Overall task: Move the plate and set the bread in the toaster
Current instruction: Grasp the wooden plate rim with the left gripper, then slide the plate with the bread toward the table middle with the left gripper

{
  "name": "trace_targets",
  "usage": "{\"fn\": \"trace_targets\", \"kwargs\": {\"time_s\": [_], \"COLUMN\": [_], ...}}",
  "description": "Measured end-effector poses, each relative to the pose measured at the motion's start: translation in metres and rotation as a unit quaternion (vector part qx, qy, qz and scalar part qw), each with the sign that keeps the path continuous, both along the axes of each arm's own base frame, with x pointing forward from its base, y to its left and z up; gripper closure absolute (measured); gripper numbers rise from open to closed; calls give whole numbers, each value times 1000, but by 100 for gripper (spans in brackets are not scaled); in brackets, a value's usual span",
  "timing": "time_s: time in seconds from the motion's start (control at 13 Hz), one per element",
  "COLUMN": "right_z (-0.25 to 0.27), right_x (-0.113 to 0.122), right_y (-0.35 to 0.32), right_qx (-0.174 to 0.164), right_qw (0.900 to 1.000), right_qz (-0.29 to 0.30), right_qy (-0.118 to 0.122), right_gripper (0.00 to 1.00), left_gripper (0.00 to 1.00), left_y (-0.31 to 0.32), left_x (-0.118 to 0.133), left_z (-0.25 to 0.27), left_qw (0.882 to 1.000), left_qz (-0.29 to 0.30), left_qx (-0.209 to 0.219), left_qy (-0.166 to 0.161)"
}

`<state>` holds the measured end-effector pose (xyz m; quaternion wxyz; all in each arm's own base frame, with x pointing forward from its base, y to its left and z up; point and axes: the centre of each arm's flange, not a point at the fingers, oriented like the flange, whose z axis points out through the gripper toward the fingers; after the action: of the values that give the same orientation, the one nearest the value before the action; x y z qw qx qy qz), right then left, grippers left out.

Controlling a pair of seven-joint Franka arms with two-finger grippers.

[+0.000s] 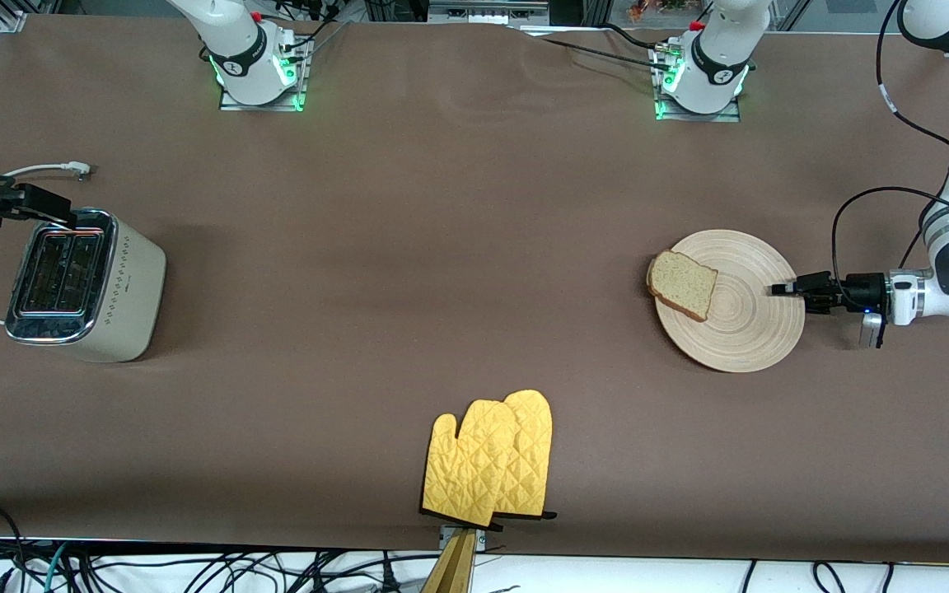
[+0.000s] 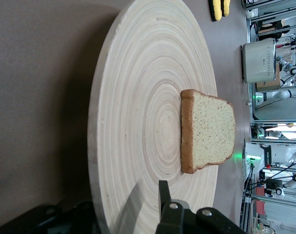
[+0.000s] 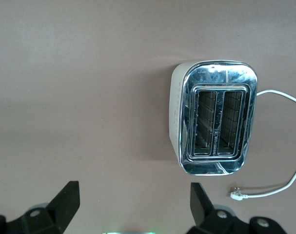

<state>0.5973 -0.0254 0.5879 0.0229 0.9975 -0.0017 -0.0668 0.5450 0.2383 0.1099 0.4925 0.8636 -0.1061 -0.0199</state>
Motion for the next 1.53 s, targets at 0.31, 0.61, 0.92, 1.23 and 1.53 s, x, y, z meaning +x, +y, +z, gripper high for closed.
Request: {"fn": "trace_targets", "kwargs": {"time_s": [0.31,0.61,0.92,1.23,1.53], "right_z": [0,0,0,0,0], "right_x": [0,0,0,0,0], "right_y": [0,0,-1,-1,-1], "right_qx": [0,0,0,0,0], "right_qw": [1000,1000,1000,1000,1000], "right_qz": [0,0,0,-1,-1], "right_qy": [0,-1,-1,-1,-1], "right_gripper": [0,0,0,0,0], "left_gripper": [69,86,86,87,87], "left_y": [0,-2,-2,-2,-2], "left_x": [-2,-1,-1,-1,-1], "left_z": [-10,-7,-8,-8,-10], "left_qw": [1000,1000,1000,999,997], "left_qz": [3,8,9,26,46], "left_qx": [2,-8,-7,-2,3], "left_qy": [2,2,2,31,65]}}
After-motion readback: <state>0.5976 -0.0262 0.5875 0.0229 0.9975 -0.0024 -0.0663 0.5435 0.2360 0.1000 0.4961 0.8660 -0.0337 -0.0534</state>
